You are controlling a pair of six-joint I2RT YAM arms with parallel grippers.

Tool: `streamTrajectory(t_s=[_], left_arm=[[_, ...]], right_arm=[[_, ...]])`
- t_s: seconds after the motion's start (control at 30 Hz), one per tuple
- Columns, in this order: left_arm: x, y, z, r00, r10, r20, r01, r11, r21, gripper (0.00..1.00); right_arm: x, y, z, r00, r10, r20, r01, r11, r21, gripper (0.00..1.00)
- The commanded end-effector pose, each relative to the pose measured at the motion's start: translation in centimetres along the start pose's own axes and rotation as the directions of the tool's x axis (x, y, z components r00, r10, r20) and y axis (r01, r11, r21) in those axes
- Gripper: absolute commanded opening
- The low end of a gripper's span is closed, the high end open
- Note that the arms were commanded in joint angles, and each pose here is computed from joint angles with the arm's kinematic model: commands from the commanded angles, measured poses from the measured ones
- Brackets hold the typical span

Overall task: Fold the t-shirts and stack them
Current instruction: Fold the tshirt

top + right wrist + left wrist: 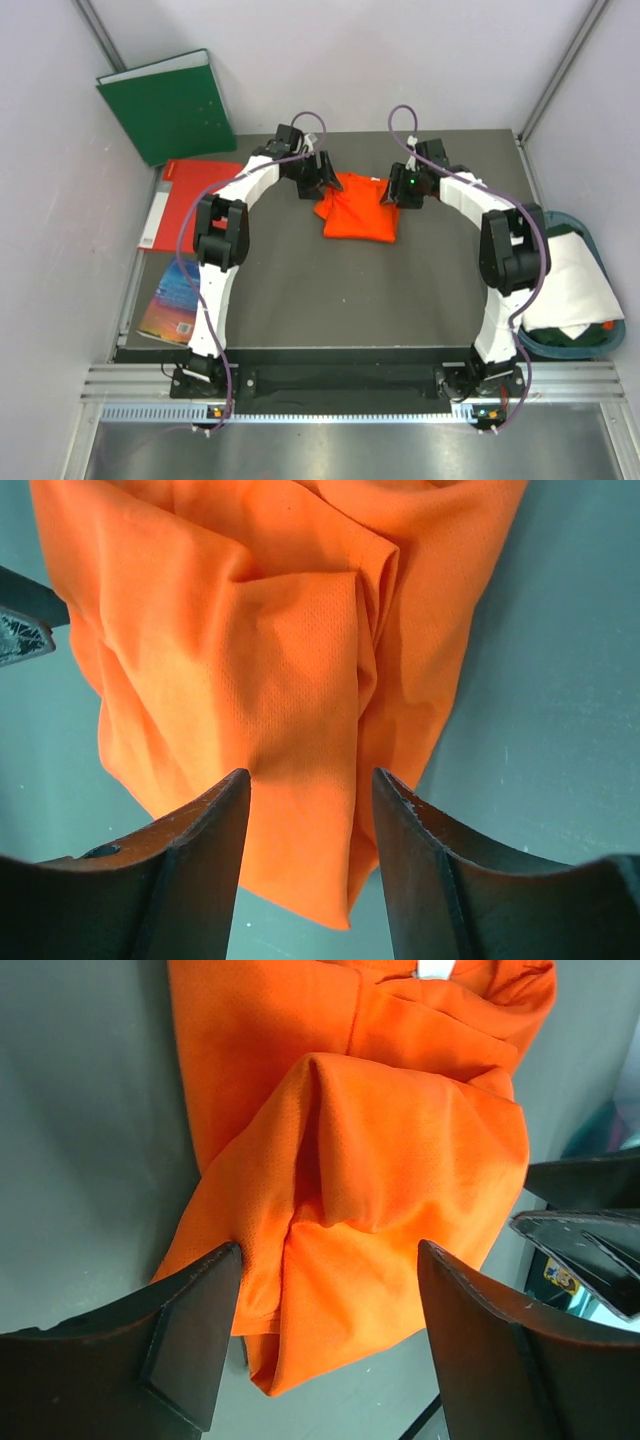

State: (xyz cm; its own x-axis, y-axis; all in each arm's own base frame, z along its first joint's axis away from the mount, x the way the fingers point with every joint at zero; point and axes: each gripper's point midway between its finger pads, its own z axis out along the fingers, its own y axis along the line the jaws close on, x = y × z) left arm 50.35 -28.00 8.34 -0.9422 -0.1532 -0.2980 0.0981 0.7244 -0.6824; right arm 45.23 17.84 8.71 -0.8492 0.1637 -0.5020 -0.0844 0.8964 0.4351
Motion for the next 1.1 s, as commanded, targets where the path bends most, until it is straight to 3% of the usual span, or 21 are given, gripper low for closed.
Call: streamTrajectory(t_s=[0.0,0.2,0.33,0.43,0.5,0.87,1.0,1.07], left_arm=[[-1.2,-2.1,0.1,0.998,0.046,0.033,-0.048,0.996,0.07,0.75],[-0.7,-2.6,1.7,0.999,0.032,0.005,-0.032,0.994,0.108,0.65],[-0.1,-3.6,2.3,0.999,0.026,-0.018,-0.023,0.988,0.152,0.36],[0.0,-4.3,2.3,1.0,0.018,-0.025,-0.013,0.983,0.182,0.22],[-0.2,-5.2,1.9,1.0,0.02,-0.021,-0.015,0.977,0.213,0.0],[-1.1,-9.6,-0.7,1.0,0.011,0.025,-0.02,0.925,0.379,0.0],[-2.0,-10.4,-0.7,0.999,0.002,0.043,-0.02,0.911,0.411,0.0],[-2.2,-9.9,-0.3,0.999,-0.007,0.051,-0.014,0.922,0.388,0.0]], right_arm=[[-0.7,0.0,1.2,1.0,0.02,0.023,-0.019,0.999,-0.043,0.52],[-0.6,0.7,3.8,0.999,0.036,-0.011,-0.037,0.992,-0.119,0.48],[-1.0,1.9,4.1,0.999,0.03,-0.025,-0.033,0.984,-0.175,0.29],[-1.9,3.1,2.6,1.0,0.017,0.009,-0.015,0.977,-0.212,0.15],[-2.6,4.1,0.9,0.999,-0.001,0.042,0.011,0.972,-0.233,0.08],[-4.6,6.4,-7.1,0.978,-0.057,0.203,0.104,0.969,-0.225,0.06],[-5.8,6.1,-6.9,0.969,-0.055,0.24,0.105,0.975,-0.198,0.07],[-5.0,4.9,-4.9,0.981,-0.047,0.187,0.08,0.982,-0.171,0.07]])
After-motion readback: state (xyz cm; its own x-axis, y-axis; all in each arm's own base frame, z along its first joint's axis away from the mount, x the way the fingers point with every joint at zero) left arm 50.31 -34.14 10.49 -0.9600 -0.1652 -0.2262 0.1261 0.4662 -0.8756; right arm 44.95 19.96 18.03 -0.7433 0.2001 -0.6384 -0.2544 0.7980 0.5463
